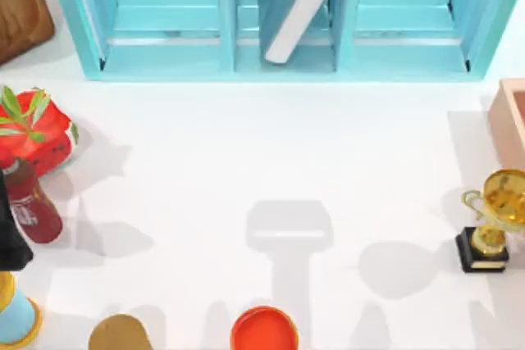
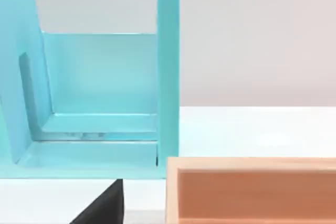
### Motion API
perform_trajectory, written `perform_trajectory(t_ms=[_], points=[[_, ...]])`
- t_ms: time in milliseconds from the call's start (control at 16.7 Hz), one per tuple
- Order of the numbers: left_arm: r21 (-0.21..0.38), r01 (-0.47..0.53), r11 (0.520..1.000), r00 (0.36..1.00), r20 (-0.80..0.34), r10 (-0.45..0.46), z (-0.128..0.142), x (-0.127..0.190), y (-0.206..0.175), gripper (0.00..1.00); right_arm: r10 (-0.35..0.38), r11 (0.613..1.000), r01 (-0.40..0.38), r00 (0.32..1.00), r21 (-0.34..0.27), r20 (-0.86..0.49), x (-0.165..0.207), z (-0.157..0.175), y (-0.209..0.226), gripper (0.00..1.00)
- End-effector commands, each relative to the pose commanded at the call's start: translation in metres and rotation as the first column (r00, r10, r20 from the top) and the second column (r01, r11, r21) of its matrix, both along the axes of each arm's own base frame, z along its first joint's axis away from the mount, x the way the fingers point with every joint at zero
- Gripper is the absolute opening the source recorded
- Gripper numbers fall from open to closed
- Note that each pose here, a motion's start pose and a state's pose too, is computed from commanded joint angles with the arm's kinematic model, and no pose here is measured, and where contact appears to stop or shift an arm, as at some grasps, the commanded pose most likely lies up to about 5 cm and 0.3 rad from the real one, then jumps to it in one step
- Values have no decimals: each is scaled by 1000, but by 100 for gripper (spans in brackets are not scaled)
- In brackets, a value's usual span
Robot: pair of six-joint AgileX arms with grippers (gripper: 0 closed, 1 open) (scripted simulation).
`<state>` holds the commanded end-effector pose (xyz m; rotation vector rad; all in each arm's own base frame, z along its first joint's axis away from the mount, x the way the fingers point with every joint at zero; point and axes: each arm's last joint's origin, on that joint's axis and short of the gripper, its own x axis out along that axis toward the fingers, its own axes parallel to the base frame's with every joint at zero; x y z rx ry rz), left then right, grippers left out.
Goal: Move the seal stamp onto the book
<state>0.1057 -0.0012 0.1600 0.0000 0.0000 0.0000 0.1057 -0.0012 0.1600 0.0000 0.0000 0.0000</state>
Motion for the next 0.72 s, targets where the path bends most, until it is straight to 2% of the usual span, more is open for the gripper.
perform_trajectory(t_ms=[300,540,720], points=[[0,0,1000,1000,0,0,0,0,0,100,4,1000,-4,1000,27,2,2,9,3,100],[0,0,1000,1000,0,0,0,0,0,100,15,994,-14,1000,107,-10,16,35,14,100],[0,0,1000,1000,0,0,0,0,0,100,25,984,-18,999,177,-35,41,60,31,100]])
